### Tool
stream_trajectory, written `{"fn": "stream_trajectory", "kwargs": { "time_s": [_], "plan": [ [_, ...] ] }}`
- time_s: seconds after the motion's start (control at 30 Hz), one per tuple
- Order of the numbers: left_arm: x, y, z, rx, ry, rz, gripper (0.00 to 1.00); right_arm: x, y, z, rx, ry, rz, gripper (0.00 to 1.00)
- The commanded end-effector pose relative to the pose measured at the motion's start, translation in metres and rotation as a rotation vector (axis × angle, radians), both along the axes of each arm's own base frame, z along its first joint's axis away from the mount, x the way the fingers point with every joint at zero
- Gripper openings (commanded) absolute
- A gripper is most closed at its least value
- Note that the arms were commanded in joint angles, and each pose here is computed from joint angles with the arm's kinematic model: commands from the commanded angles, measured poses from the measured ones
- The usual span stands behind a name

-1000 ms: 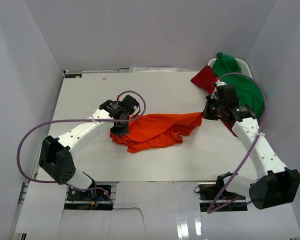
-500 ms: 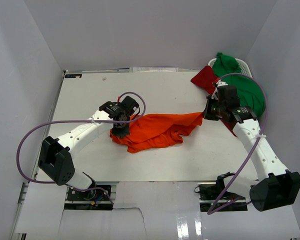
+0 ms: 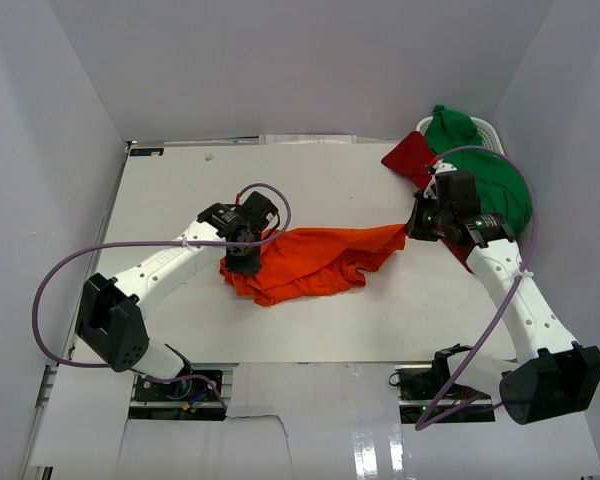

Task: Fold and stack the t-shirts
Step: Flatten out the tshirt

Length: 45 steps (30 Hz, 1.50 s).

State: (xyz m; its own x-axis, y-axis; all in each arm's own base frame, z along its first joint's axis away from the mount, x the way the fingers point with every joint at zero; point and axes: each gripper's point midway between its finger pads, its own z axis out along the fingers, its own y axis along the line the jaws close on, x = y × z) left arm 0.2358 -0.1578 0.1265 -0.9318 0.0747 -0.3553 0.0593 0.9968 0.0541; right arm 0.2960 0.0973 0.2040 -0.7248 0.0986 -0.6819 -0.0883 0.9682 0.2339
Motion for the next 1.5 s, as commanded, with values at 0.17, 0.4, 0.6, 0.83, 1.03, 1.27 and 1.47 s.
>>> {"fn": "stream_trajectory", "kwargs": {
  "time_s": [0.17, 0.4, 0.6, 0.83, 1.03, 1.27, 1.47],
  "plan": [
    [0.0, -0.006, 0.014, -0.069, -0.056, -0.016, 0.0, 0.0, 0.0, 0.011, 0.003, -0.047, 0.012, 0.08],
    [-0.001, -0.007, 0.014, -0.074, -0.051, -0.025, 0.0, 0.0, 0.0, 0.012, 0.004, -0.05, 0.012, 0.08],
    [-0.004, -0.007, 0.015, -0.089, -0.051, -0.021, 0.0, 0.0, 0.0, 0.014, 0.005, -0.054, 0.012, 0.08],
    [0.003, -0.006, 0.034, -0.13, -0.108, 0.011, 0.0, 0.0, 0.008, 0.026, 0.032, -0.073, 0.048, 0.08],
    [0.026, -0.01, 0.121, -0.23, -0.315, 0.024, 0.0, 0.001, 0.01, 0.096, 0.049, -0.198, 0.079, 0.08],
    [0.021, 0.013, 0.231, -0.369, -0.62, 0.069, 0.0, -0.048, 0.017, 0.232, 0.154, -0.492, 0.186, 0.08],
    [0.006, 0.017, 0.229, -0.366, -0.588, 0.03, 0.0, -0.075, 0.009, 0.249, 0.144, -0.486, 0.193, 0.08]
  ]
}}
